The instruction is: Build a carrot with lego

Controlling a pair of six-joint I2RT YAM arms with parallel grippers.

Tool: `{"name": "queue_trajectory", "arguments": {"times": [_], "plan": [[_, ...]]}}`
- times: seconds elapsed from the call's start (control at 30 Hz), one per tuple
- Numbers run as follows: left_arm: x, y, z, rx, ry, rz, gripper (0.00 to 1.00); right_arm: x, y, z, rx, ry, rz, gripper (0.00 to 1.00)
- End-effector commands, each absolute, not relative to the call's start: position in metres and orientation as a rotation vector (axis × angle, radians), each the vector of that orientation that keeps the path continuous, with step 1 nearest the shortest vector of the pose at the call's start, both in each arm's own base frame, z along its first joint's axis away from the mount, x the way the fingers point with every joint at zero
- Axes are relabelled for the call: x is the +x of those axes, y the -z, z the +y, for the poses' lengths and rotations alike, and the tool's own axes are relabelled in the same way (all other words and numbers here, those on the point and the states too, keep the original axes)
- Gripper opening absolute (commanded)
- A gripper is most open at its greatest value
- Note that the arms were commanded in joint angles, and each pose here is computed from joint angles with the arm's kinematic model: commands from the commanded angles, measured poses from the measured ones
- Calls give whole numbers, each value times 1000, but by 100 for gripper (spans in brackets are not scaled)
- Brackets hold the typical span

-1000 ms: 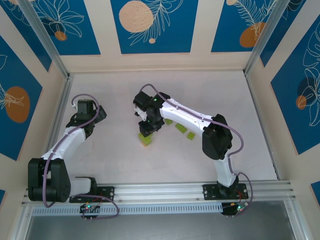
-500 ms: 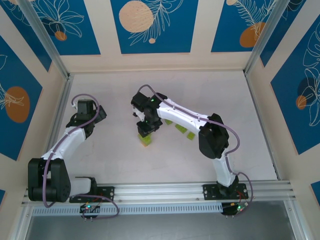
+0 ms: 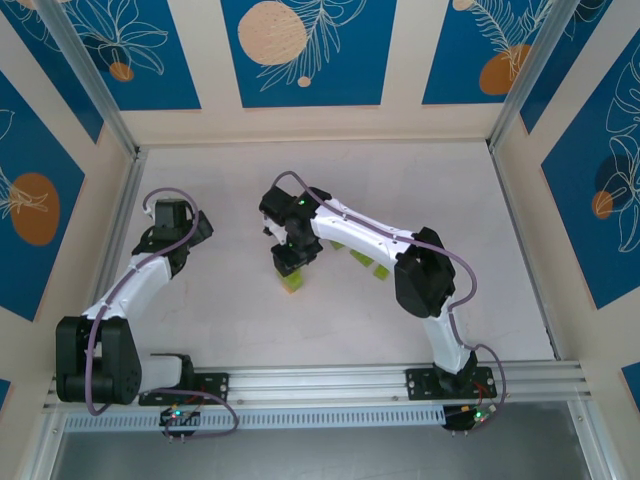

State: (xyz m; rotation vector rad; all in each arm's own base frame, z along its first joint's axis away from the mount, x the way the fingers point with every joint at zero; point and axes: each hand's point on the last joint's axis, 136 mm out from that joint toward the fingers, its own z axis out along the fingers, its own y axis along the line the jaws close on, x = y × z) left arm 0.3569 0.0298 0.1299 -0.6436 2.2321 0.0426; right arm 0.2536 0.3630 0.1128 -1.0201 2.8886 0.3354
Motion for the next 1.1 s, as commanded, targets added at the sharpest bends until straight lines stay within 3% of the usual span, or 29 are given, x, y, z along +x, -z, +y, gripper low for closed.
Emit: {"name": "queue_trajectory", "arguments": {"times": [0.0,1.07], "plan": [[362,-146,34,-654,-30,2188,99,251,-115,370,-1023,-359,2893,34],[362,-146,34,-654,-31,2187,99,251,-103,366,-1042,-272,2919,34]]}}
